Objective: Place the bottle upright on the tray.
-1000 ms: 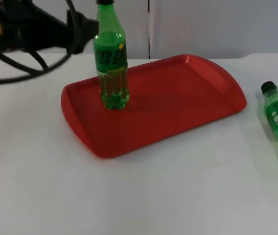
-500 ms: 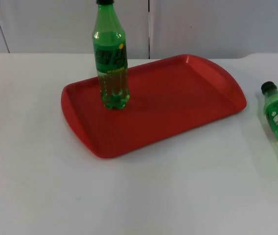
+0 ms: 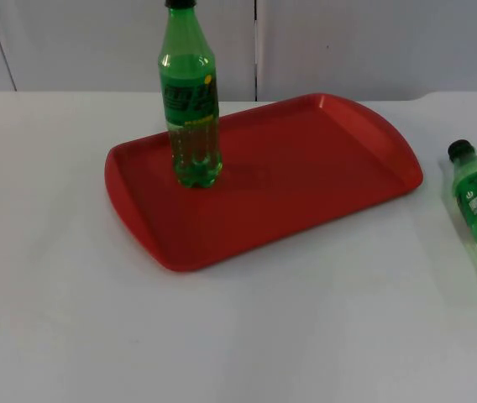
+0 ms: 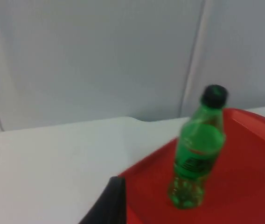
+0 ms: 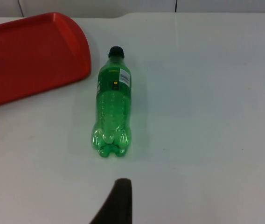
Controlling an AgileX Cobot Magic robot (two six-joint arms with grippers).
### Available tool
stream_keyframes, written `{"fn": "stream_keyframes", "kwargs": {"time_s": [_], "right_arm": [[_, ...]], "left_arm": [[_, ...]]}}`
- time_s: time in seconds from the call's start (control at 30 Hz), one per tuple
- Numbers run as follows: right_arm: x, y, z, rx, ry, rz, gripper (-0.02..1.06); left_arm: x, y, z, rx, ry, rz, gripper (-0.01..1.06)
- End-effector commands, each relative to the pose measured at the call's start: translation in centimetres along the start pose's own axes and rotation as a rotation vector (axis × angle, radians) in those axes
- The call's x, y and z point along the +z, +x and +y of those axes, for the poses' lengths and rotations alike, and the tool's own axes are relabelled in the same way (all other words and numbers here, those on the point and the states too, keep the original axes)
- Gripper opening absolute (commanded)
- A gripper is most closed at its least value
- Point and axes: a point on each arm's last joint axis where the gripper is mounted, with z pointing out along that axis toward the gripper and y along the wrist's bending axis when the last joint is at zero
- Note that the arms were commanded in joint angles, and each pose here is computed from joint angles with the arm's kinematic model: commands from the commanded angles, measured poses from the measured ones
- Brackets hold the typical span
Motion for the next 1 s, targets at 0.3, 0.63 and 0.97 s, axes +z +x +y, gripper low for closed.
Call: {"fn": "stream_keyframes", "kwargs": {"time_s": [0.3,0.63,0.97], "right_arm": [[0.0,0.0,0.0,0.005,0.001,-0.006,0.88],[0.0,0.0,0.0,0.005,0.001,-0.006,0.88],[0.0,0.0,0.0,0.005,0.001,-0.006,0.88]], "left_arm": [[-2.6,0.8,-2.1,0.023,0.121,0.089,1.05],[-6.0,0.8,-2.3,0.065,0.216,0.089,1.05],[-10.2,0.7,-1.8,0.084,0.253,0.023,1.05]]}}
